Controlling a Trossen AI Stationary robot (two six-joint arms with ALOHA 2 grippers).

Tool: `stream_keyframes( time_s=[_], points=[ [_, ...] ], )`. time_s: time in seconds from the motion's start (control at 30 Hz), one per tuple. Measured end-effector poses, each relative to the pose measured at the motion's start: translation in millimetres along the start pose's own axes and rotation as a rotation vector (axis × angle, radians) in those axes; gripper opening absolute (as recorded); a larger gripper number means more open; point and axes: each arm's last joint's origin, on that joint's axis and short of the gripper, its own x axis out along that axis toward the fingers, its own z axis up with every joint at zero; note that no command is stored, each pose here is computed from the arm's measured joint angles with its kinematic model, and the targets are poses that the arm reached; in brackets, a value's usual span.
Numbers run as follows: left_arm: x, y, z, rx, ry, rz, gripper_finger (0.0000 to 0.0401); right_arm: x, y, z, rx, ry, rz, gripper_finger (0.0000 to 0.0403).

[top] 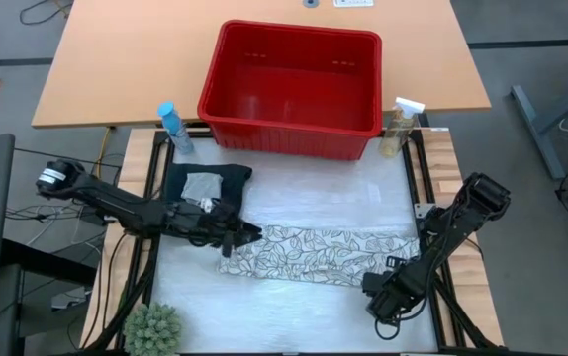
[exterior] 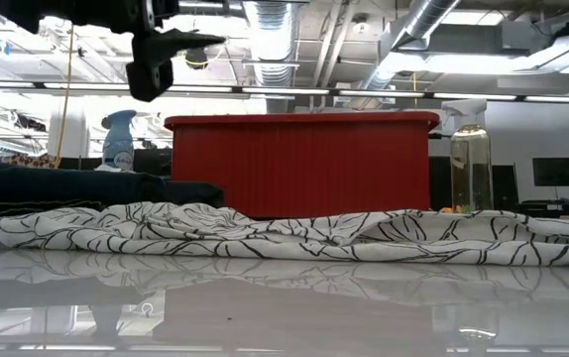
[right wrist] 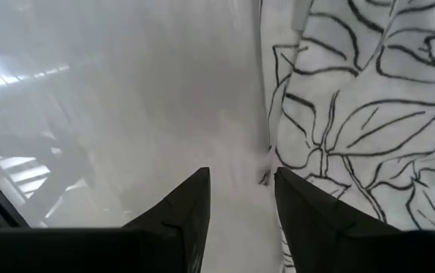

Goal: Fold Laundry from Bin
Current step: Fold the white patterned shirt

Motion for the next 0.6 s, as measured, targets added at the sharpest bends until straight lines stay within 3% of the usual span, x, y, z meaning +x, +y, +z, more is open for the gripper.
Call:
stream_keyframes(
  time_s=[0.37, 0.6],
  points=[
    [38.2, 10.8, -25.3, 0.043, 0.182, 0.037, 0.0155, 3.5, -3.3, 1.0, 0.002, -0.029, -0.027, 0.0172],
    [50.3, 23.4, -40.5, 0.062, 0.241, 0.089, 0.0155, 14.6, -13.1, -2.1, 0.111, -0.021, -0.075, 0.0172]
  ],
)
